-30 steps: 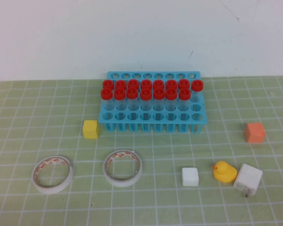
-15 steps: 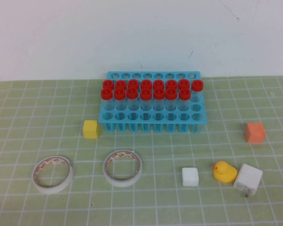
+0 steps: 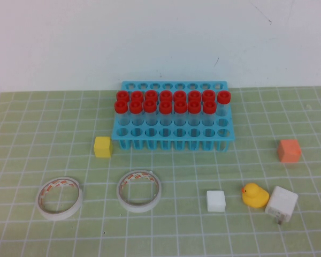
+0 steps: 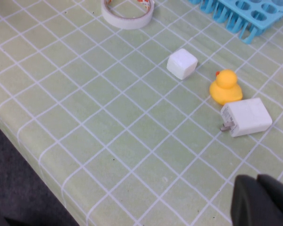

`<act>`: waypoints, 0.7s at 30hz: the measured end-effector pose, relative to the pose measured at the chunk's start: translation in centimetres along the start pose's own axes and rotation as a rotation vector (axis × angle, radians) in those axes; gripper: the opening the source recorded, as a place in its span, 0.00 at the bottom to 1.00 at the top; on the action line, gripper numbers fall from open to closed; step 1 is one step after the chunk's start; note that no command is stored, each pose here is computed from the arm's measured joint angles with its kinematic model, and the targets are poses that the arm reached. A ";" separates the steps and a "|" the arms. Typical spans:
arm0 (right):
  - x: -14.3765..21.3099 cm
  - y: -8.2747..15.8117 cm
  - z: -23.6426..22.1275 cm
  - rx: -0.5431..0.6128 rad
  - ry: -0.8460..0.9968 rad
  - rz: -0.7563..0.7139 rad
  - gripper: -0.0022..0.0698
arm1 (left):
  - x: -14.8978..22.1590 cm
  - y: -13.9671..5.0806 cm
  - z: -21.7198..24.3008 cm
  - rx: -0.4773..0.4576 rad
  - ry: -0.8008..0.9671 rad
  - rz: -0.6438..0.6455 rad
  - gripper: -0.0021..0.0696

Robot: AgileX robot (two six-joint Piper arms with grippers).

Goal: Place the test tubes

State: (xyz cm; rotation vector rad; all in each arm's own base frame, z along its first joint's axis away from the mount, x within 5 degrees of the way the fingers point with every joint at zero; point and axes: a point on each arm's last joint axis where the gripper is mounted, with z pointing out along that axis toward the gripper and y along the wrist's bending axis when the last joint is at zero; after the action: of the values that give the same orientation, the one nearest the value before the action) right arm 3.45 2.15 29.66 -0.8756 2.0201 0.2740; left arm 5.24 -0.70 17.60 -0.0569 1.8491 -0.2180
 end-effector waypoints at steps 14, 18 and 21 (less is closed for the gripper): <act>0.0 0.0 0.0 -0.002 0.000 0.001 0.03 | 0.0 0.0 0.0 0.000 0.000 -0.006 0.03; 0.0 0.0 0.0 0.001 0.001 0.004 0.03 | 0.0 0.0 0.0 0.001 0.000 -0.012 0.03; 0.0 -0.2 0.0 0.044 0.003 0.025 0.03 | 0.0 0.0 0.0 0.001 0.000 -0.016 0.03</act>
State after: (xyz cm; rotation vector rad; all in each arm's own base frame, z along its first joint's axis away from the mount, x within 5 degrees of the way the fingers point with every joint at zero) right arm 3.56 1.98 29.70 -0.8244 2.0335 0.2412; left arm 5.24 -0.71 17.60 -0.0713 1.8492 -0.2299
